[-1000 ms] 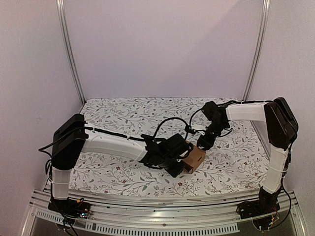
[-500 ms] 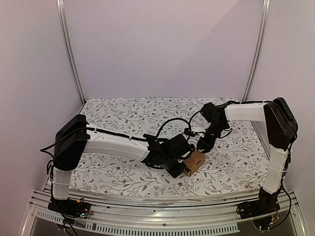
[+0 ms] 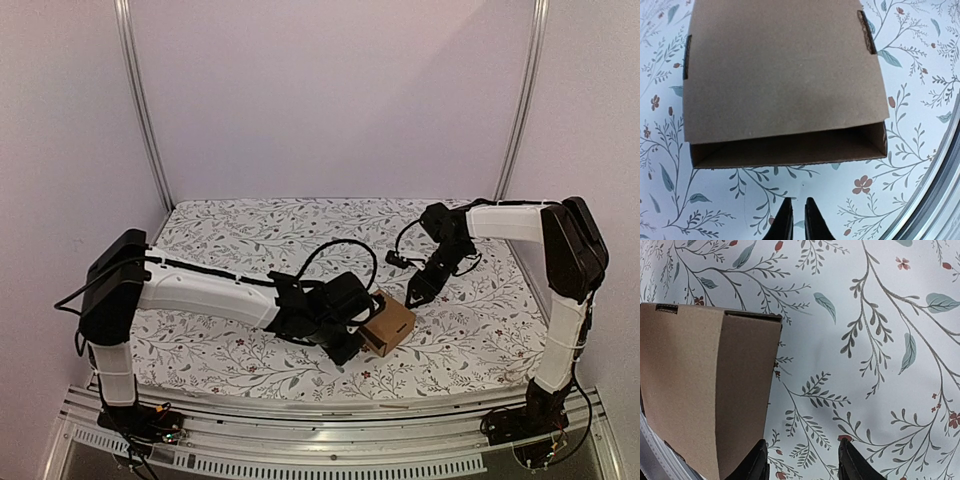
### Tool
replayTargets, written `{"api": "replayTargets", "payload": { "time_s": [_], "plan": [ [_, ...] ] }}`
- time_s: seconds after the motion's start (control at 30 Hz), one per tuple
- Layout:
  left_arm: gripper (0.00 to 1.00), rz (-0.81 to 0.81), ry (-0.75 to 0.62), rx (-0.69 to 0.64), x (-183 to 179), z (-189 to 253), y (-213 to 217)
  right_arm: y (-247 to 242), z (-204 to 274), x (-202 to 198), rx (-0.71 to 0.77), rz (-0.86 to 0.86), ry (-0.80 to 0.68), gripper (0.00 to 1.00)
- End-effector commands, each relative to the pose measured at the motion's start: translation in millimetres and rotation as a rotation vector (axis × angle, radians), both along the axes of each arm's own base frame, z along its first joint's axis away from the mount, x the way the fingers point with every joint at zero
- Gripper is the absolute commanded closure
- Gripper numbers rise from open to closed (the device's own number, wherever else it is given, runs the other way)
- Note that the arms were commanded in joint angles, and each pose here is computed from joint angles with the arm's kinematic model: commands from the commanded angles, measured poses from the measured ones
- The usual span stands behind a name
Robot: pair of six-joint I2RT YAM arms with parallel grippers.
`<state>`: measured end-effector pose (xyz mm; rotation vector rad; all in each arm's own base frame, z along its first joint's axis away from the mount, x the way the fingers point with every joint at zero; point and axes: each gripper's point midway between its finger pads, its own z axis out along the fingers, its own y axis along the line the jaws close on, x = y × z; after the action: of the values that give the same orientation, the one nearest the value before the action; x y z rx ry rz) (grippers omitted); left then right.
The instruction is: Fold the paper box
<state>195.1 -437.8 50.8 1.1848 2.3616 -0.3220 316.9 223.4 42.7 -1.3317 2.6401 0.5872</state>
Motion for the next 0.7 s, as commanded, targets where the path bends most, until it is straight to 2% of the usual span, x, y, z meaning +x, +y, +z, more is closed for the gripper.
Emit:
{"api": "replayTargets", "payload": {
  "time_s": [0.0, 0.17, 0.4, 0.67],
  "plan": [
    [0.91, -0.054, 0.034, -0.006, -21.3, -11.0, -13.2, -5.1, -3.2, 2.5, -0.033, -0.014, 0.004, 0.53],
    [0.92, -0.07, 0.028, -0.028, -18.2, -18.7, -40.6, -3.7, -6.9, -1.0, -0.026, -0.014, 0.02, 0.53],
    [0.93, -0.08, -0.044, -0.118, 3.4, 6.0, -91.3, 31.5, -3.2, -53.9, 0.054, 0.125, 0.178, 0.55],
    [0.94, 0.001, -0.044, -0.11, 18.6, 6.3, -83.8, 30.6, -8.6, -62.6, 0.03, 0.12, 0.217, 0.55]
  ]
}}
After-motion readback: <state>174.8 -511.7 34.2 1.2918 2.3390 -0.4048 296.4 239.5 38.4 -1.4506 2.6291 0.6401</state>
